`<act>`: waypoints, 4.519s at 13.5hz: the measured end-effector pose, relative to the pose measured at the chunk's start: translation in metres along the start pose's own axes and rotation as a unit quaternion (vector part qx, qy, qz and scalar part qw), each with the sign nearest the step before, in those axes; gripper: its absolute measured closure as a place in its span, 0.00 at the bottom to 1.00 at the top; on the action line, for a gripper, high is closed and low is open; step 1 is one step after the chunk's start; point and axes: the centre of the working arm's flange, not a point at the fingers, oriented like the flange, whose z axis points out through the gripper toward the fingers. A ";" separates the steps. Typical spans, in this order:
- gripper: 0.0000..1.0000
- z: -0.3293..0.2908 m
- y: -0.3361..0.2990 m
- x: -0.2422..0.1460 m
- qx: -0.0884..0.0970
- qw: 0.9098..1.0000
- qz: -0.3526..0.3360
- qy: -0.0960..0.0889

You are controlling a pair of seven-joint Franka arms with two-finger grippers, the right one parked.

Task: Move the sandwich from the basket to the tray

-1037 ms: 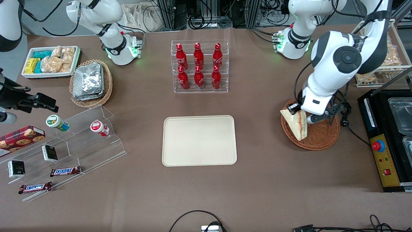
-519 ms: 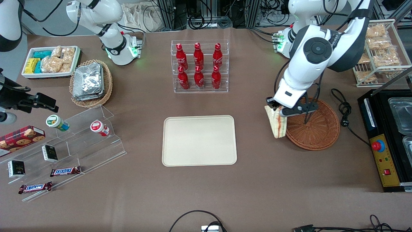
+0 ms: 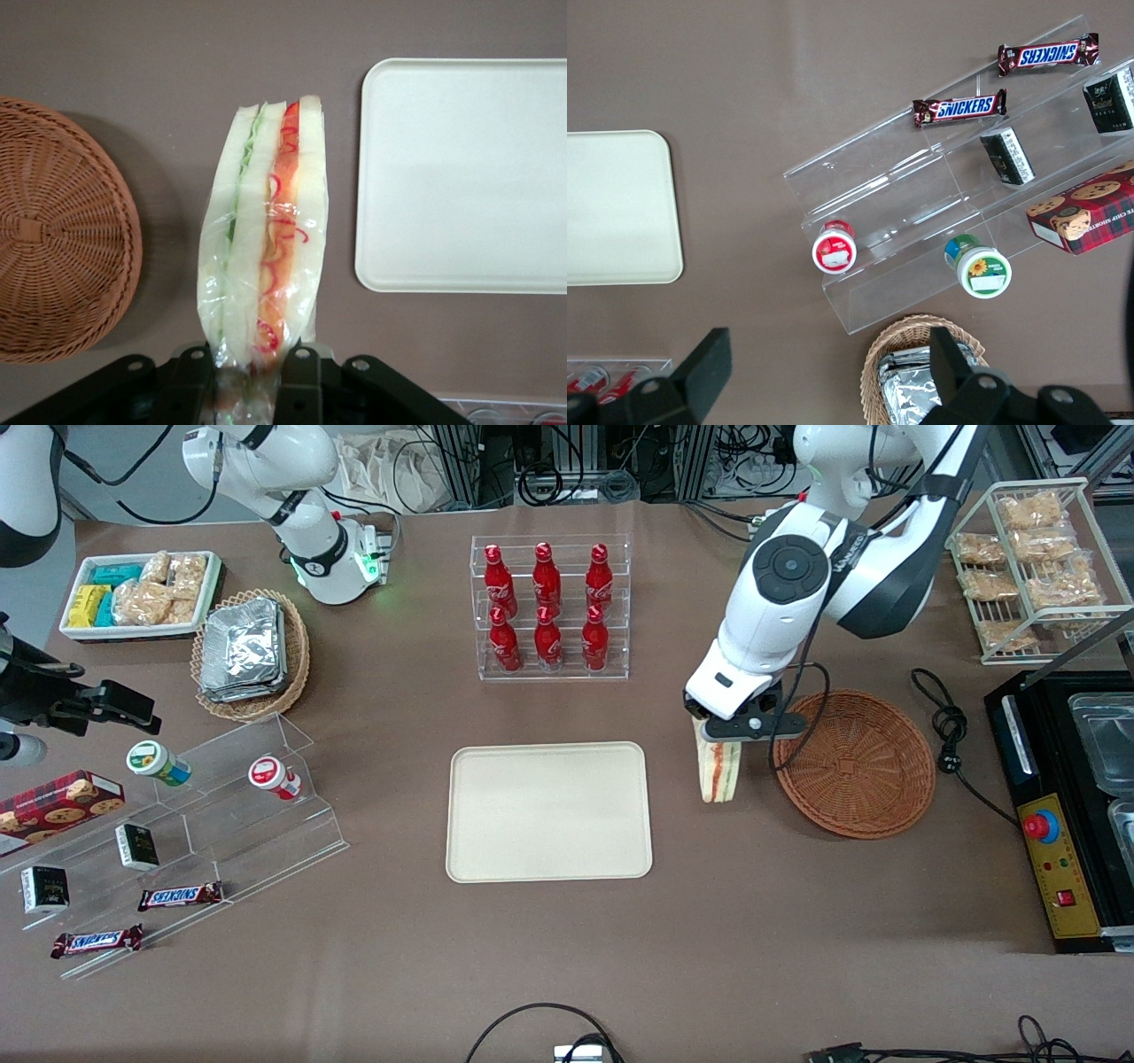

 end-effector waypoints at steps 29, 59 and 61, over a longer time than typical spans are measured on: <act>0.74 0.174 0.153 0.012 0.027 0.999 0.005 -0.037; 0.00 -0.066 -0.044 0.139 0.024 0.980 -0.195 0.014; 0.00 -0.084 -0.081 0.139 0.036 0.983 -0.179 -0.004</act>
